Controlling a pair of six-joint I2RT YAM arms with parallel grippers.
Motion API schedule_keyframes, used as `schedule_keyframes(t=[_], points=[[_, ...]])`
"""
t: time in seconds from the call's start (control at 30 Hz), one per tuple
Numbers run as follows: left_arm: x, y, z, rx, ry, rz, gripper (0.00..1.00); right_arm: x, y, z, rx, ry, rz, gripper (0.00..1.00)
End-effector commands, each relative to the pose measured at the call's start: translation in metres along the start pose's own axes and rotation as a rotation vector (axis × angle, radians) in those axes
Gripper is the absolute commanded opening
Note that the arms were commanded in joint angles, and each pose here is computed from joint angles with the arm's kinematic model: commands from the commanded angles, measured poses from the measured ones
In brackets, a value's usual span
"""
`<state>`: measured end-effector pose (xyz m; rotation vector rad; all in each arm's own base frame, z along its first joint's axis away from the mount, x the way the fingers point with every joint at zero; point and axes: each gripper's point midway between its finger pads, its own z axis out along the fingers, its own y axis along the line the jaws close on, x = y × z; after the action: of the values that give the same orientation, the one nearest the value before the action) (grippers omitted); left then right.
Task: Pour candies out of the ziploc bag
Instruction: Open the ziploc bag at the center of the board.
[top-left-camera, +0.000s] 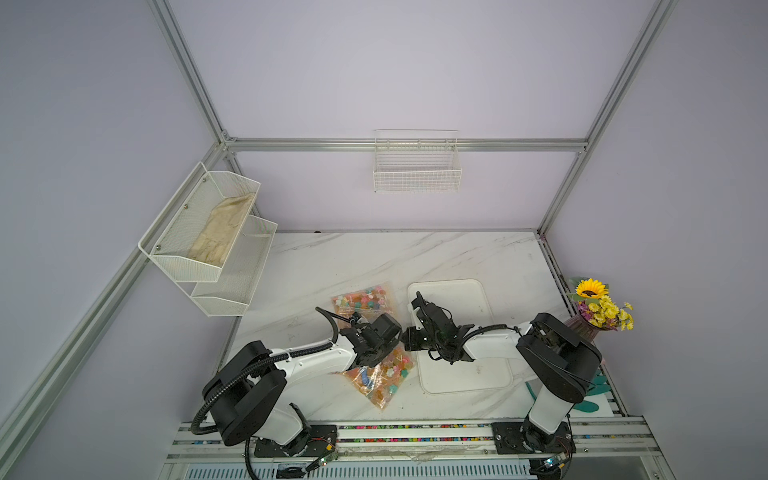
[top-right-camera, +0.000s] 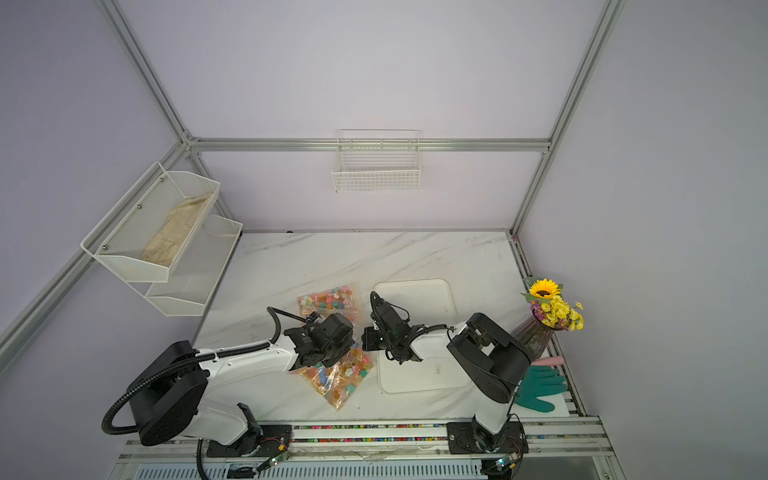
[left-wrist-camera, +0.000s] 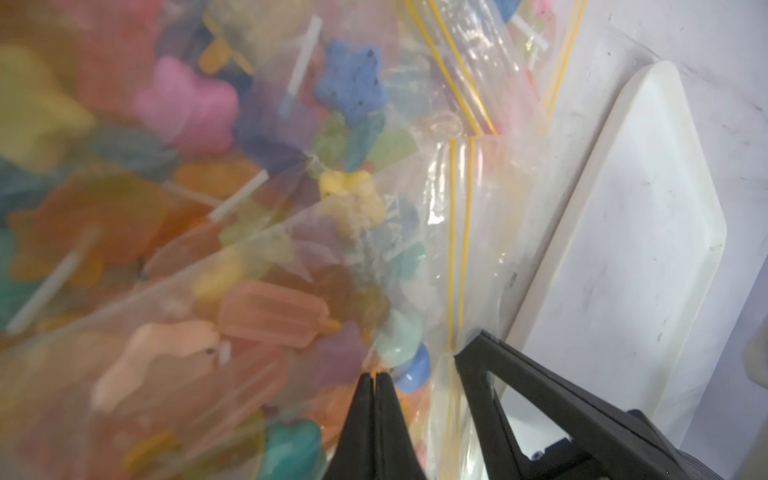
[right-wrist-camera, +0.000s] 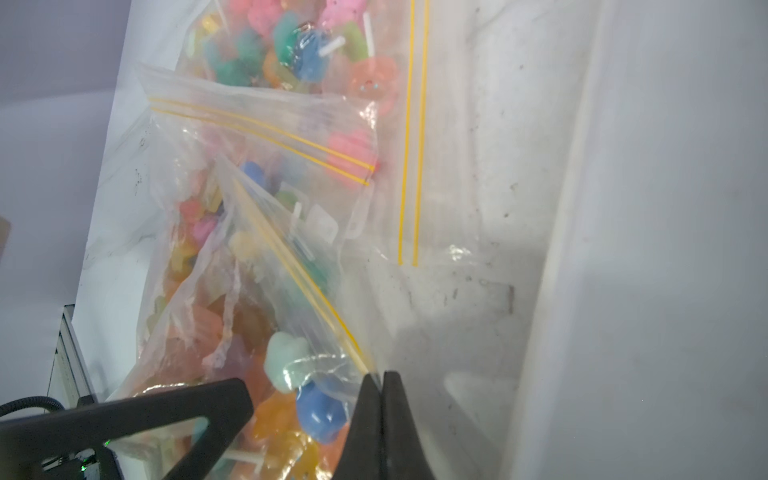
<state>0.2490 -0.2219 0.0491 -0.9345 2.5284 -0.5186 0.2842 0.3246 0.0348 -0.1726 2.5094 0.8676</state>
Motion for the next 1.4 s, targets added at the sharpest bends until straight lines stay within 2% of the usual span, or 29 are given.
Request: schedule_keyframes(t=[0.0, 0.2, 0.27, 0.4, 0.43, 0.5, 0.8, 1.07, 1.37], points=[[-0.001, 0.021, -0.001, -0.044, -0.022, -0.007, 0.00, -0.009, -0.009, 0.001, 0.046, -0.034, 0.031, 0.00], [-0.005, 0.021, -0.002, -0.041, -0.045, -0.022, 0.00, -0.012, 0.010, -0.006, -0.046, -0.043, -0.034, 0.00], [-0.012, 0.009, -0.014, 0.013, -0.063, -0.051, 0.01, -0.011, 0.014, -0.010, -0.074, -0.045, -0.054, 0.00], [-0.021, -0.009, -0.025, 0.064, -0.100, -0.049, 0.38, -0.010, 0.019, -0.015, -0.097, -0.042, -0.091, 0.00], [-0.023, -0.013, -0.027, 0.073, -0.104, -0.045, 0.45, -0.009, 0.020, -0.015, -0.101, -0.038, -0.096, 0.00], [-0.025, -0.019, -0.028, 0.078, -0.115, -0.036, 0.52, -0.009, 0.022, -0.015, -0.111, -0.031, -0.104, 0.00], [-0.026, -0.034, -0.008, 0.072, -0.095, -0.023, 0.53, -0.003, 0.032, -0.013, -0.161, 0.010, -0.128, 0.00], [-0.031, -0.058, -0.015, 0.149, -0.100, -0.008, 0.54, 0.002, 0.032, -0.014, -0.166, 0.037, -0.130, 0.00], [-0.029, -0.062, -0.014, 0.153, -0.090, 0.007, 0.50, 0.002, 0.028, -0.012, -0.145, 0.037, -0.115, 0.00]])
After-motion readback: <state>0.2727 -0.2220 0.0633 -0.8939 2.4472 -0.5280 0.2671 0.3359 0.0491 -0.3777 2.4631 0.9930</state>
